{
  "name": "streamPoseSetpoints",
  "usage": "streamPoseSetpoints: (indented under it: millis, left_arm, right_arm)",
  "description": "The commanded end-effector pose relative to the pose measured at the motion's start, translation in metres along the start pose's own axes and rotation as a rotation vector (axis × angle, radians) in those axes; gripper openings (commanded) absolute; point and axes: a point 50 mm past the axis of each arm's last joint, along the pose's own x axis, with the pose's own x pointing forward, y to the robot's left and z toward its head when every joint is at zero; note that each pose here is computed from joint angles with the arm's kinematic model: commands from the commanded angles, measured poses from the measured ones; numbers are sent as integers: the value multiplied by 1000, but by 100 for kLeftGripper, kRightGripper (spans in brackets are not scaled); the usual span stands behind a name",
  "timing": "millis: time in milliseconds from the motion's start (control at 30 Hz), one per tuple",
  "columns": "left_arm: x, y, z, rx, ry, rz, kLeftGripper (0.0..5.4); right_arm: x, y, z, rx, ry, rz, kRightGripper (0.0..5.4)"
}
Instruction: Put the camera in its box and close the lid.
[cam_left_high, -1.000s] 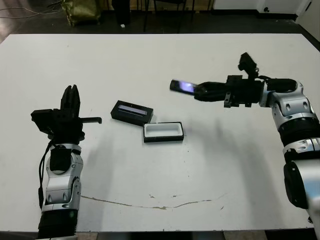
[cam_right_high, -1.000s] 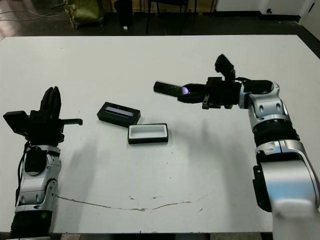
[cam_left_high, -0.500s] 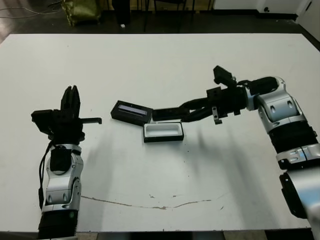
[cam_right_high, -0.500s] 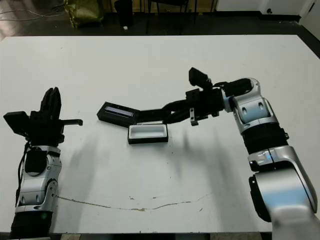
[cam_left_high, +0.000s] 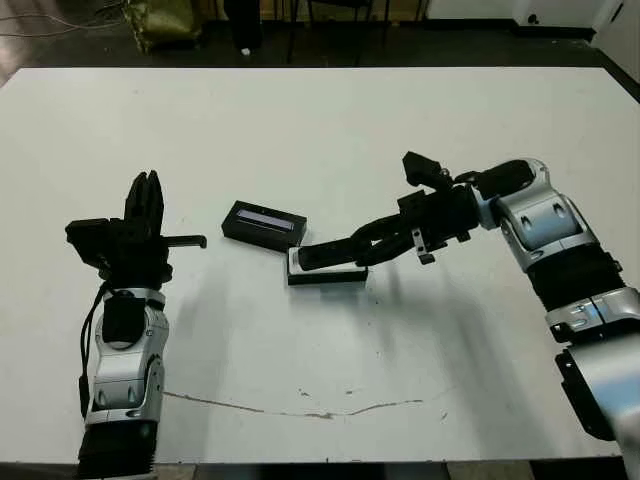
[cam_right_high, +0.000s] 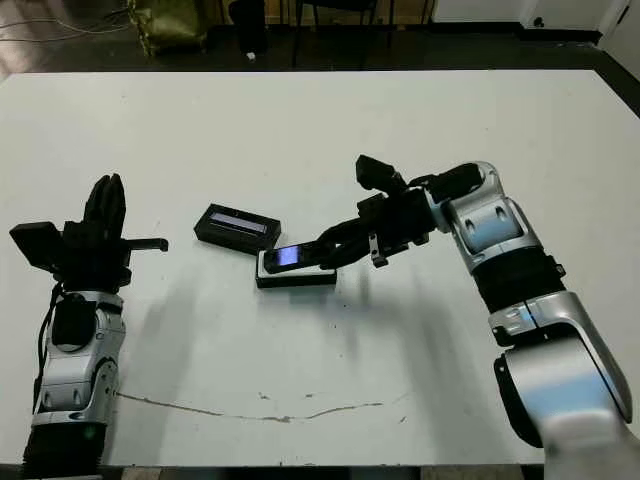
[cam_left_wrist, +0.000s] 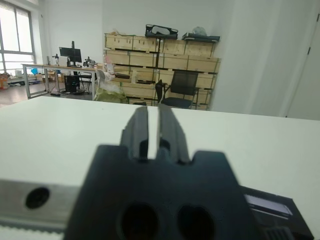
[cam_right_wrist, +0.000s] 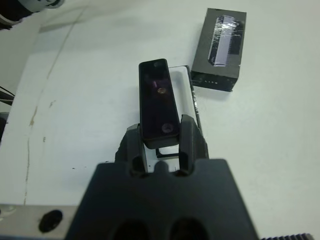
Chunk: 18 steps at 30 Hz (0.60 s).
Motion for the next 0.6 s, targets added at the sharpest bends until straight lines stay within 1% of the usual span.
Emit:
streamPoseSetpoints:
  millis: [33,200,400,533,600]
  left_arm:
    - [-5,3,-7,5,42,7,0]
    - [-6,2,-7,2,46,14,0]
    - [-7,1,-7,2,44,15,0]
    - [-7,1,-7,4,44,13,0]
    - [-7,1,-7,0,47,15,0]
  right_arm:
    - [0,-4,0,-8,27,-18,7]
    - [0,-6,-1,-5,26,-29,7]
    - [2,-4,-2,-52,15,-29,7]
    - [4,-4,-4,-29,14,-16,7]
    - [6,-3,-4,-38,19,-9,7]
